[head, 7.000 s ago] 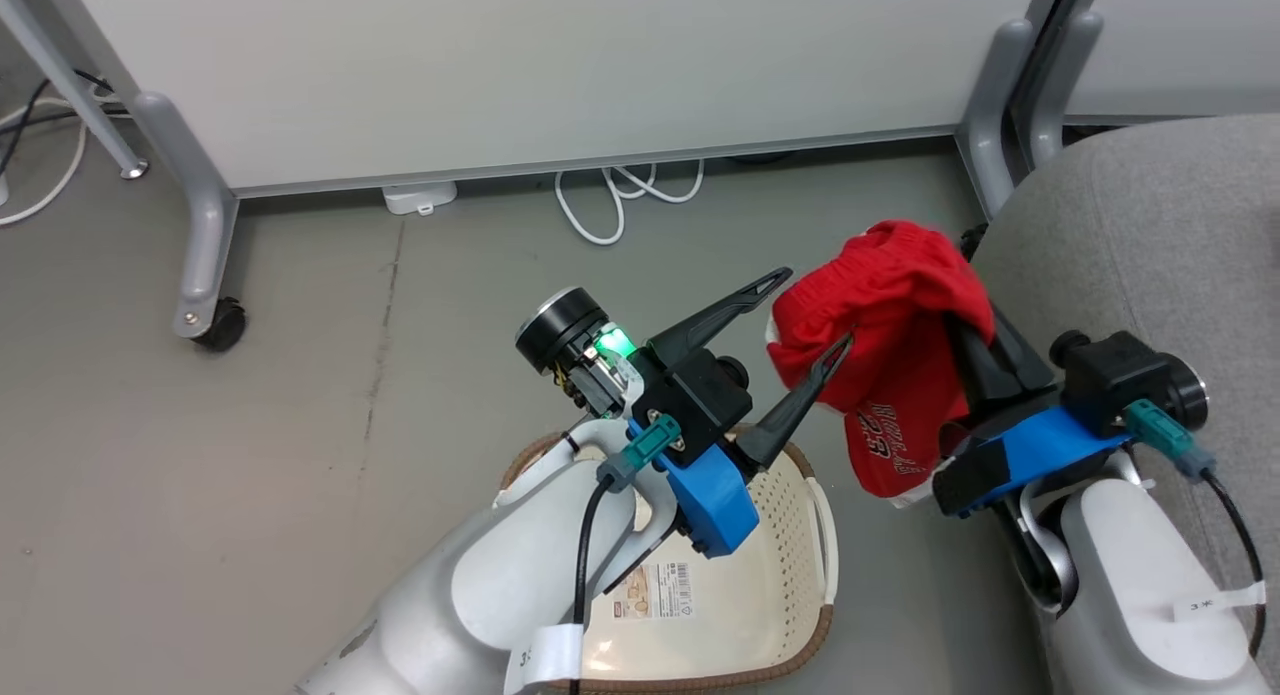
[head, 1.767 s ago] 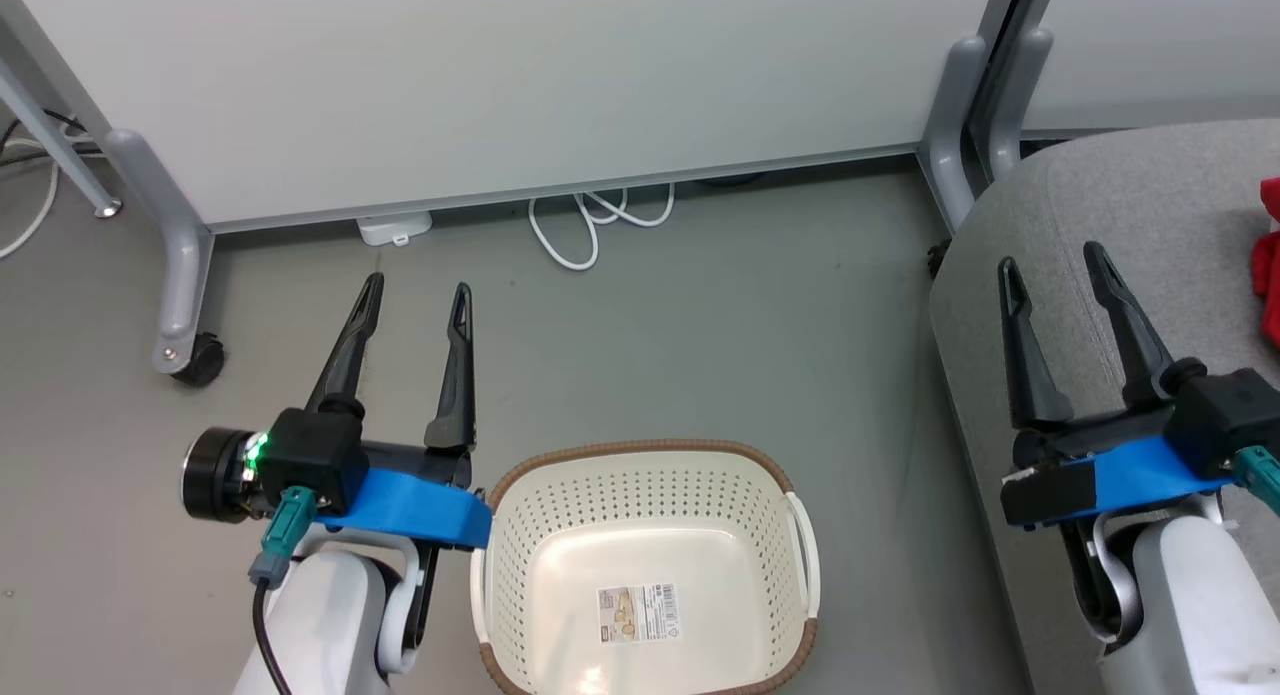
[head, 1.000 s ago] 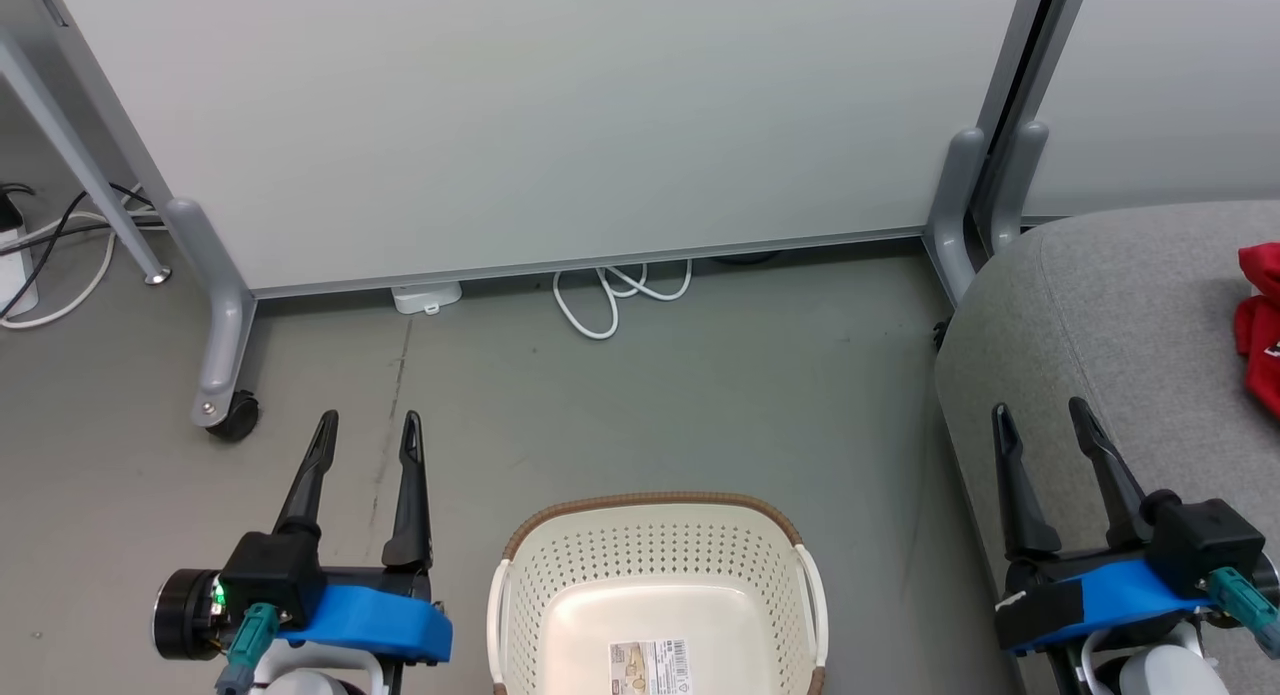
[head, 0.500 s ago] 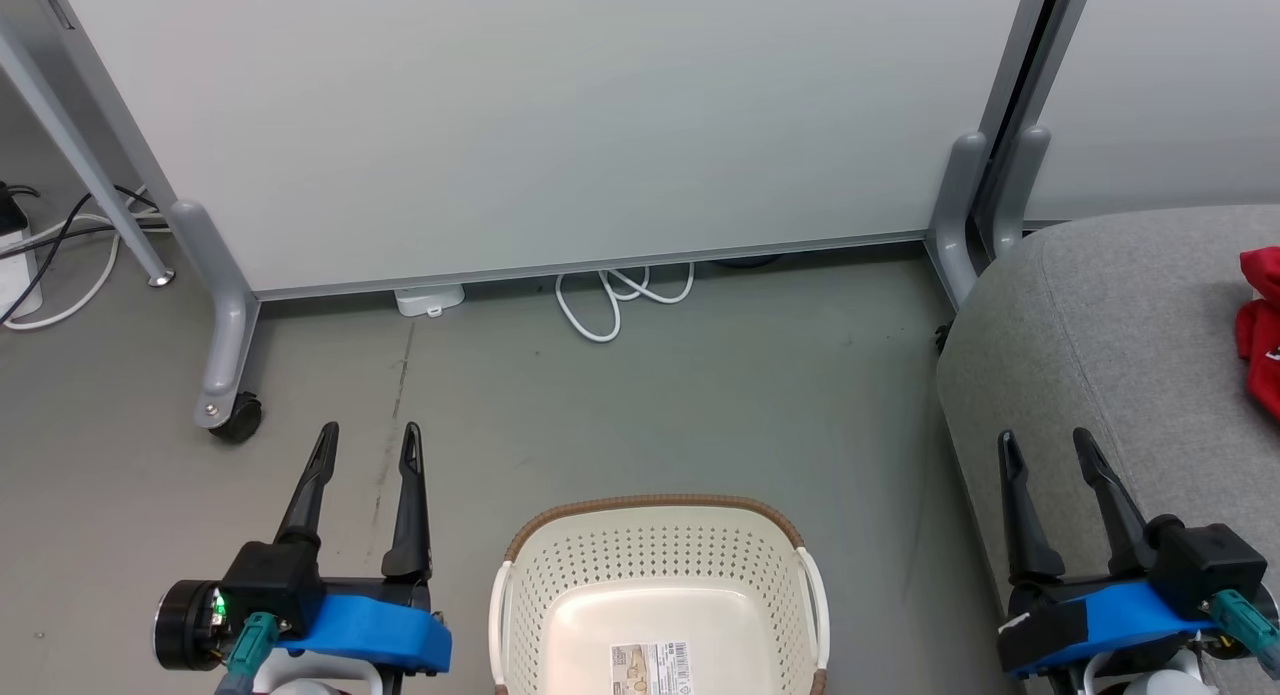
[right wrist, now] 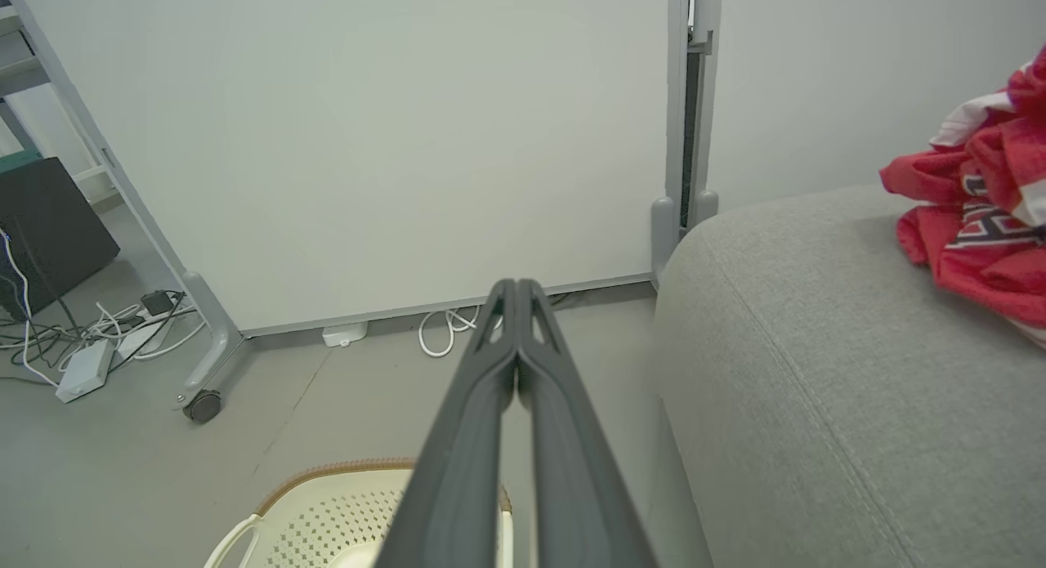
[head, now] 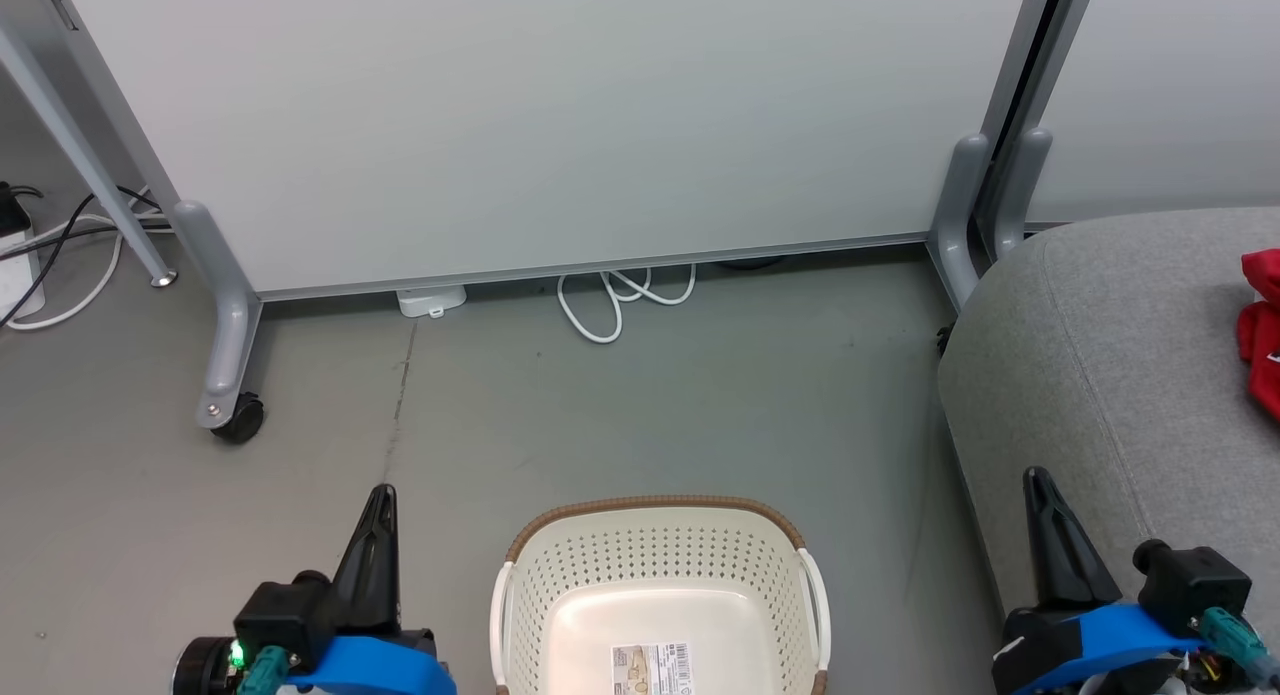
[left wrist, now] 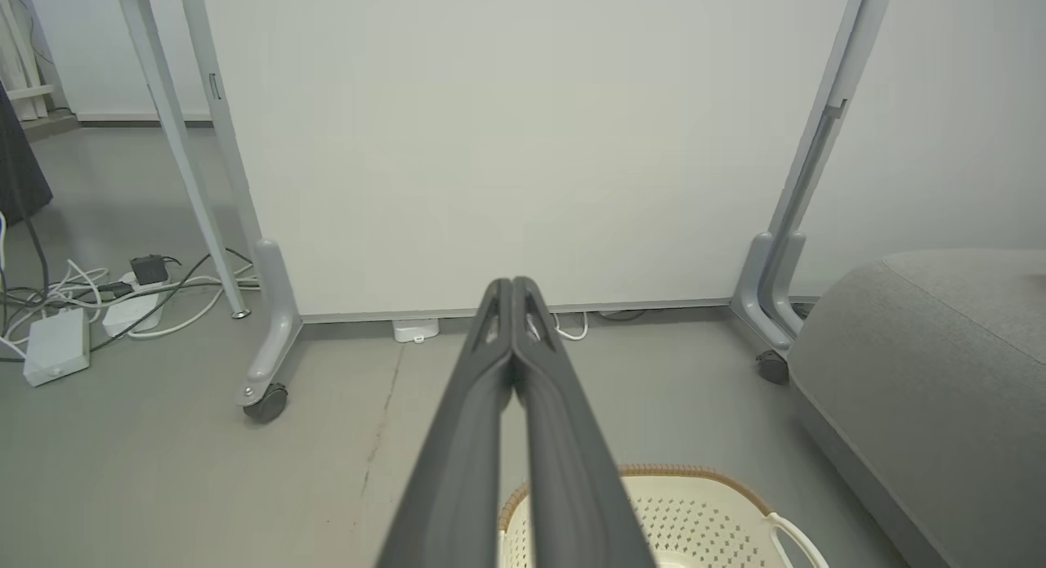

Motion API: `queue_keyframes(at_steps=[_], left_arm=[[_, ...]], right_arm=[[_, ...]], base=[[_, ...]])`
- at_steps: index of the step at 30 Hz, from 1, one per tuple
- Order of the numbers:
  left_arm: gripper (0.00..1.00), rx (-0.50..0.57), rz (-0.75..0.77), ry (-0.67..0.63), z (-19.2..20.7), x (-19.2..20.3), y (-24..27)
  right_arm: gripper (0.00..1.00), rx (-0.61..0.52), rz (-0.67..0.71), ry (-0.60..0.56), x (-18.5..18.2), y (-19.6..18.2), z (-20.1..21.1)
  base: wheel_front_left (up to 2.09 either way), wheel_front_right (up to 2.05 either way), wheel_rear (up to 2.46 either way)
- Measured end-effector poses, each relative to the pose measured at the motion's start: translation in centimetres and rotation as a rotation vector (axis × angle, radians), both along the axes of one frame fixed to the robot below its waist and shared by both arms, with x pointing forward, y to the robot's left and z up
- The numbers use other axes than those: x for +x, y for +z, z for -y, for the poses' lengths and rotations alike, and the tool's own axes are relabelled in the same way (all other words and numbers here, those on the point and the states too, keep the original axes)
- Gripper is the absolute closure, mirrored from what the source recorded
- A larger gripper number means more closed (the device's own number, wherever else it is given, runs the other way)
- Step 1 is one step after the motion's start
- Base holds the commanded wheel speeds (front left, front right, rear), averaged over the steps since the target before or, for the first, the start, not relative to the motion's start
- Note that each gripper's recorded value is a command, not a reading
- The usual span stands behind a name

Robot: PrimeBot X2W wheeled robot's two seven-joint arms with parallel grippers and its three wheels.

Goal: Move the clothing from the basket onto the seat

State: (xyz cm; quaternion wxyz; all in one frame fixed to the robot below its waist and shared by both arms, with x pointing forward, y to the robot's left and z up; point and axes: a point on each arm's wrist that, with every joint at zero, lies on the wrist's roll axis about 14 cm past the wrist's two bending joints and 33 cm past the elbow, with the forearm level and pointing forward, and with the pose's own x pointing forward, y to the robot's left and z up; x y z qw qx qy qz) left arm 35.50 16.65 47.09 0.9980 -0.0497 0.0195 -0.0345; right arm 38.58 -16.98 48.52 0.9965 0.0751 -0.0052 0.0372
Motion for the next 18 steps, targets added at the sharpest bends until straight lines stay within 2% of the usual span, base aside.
queue_keyframes(at_steps=[18], left_arm=[[1.0, -0.327, -0.063, 0.095, -1.6, 0.3, -0.5]], right_arm=[[1.0, 0.317, -0.06, -0.073, -0.1, -0.5, 1.3]], base=[[0.0, 0.0, 0.0]])
